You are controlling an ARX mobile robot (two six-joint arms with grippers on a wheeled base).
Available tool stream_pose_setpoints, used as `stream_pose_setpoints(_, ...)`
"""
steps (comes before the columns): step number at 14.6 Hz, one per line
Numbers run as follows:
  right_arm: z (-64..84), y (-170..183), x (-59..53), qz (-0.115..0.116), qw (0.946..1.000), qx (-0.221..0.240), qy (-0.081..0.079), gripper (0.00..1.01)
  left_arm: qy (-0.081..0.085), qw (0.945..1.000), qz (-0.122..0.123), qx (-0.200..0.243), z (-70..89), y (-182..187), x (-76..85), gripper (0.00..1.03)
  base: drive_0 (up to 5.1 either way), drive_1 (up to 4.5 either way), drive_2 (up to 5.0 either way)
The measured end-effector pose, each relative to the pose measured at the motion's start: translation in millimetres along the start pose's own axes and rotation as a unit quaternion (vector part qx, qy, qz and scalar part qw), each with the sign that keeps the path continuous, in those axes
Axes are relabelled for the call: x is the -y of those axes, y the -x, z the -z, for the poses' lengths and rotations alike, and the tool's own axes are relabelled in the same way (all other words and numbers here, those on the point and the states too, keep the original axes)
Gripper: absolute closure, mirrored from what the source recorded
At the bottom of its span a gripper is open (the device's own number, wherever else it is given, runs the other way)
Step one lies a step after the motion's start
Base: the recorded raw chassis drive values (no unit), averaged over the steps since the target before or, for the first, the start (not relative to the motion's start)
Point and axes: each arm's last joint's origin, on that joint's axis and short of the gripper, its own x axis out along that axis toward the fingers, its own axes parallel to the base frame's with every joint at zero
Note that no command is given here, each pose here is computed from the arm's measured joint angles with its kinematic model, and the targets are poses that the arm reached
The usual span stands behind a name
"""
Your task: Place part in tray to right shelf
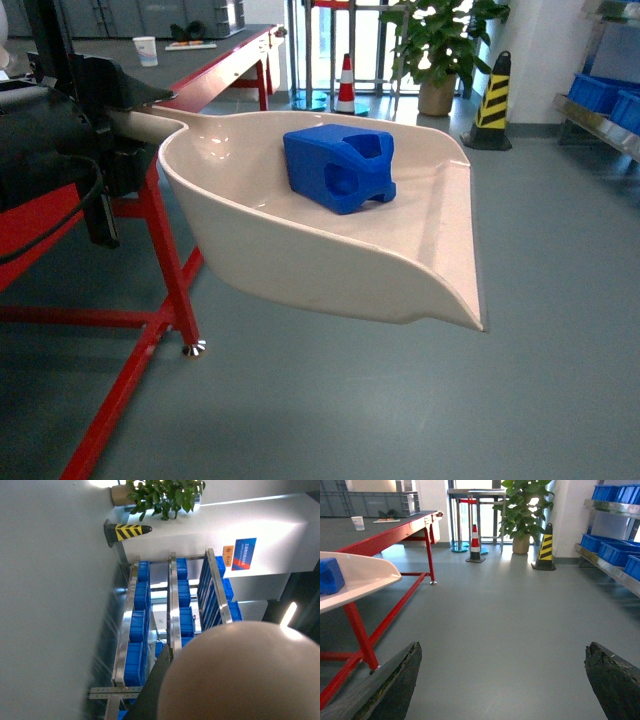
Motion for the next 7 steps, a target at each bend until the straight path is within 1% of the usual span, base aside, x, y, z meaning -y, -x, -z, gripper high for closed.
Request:
stream_pose_setpoints(1, -0.2, 0.0, 0.0, 0.0, 1.0, 0.001, 0.0, 0.03, 0.001, 1.0, -0.003, -0.003, 0.2, 0.1, -0.7, 0.91, 0.0, 4.38, -4.3)
stream_pose_setpoints(4, -0.1, 0.0, 0.0, 0.0, 1.0, 0.001, 0.0, 0.03, 0.0, 1.0, -0.001, -0.002, 0.1, 0.1, -0.3, 0.91, 0.1, 4.25, -4.1)
stream_pose_setpoints(7, -0.6, 0.0, 0.0, 0.0, 1.0, 0.003, 0.0, 0.03, 0.001, 1.0, -0.003, -0.001, 0.0, -0.5, -0.5, 0.91, 0.0, 0.0, 0.0)
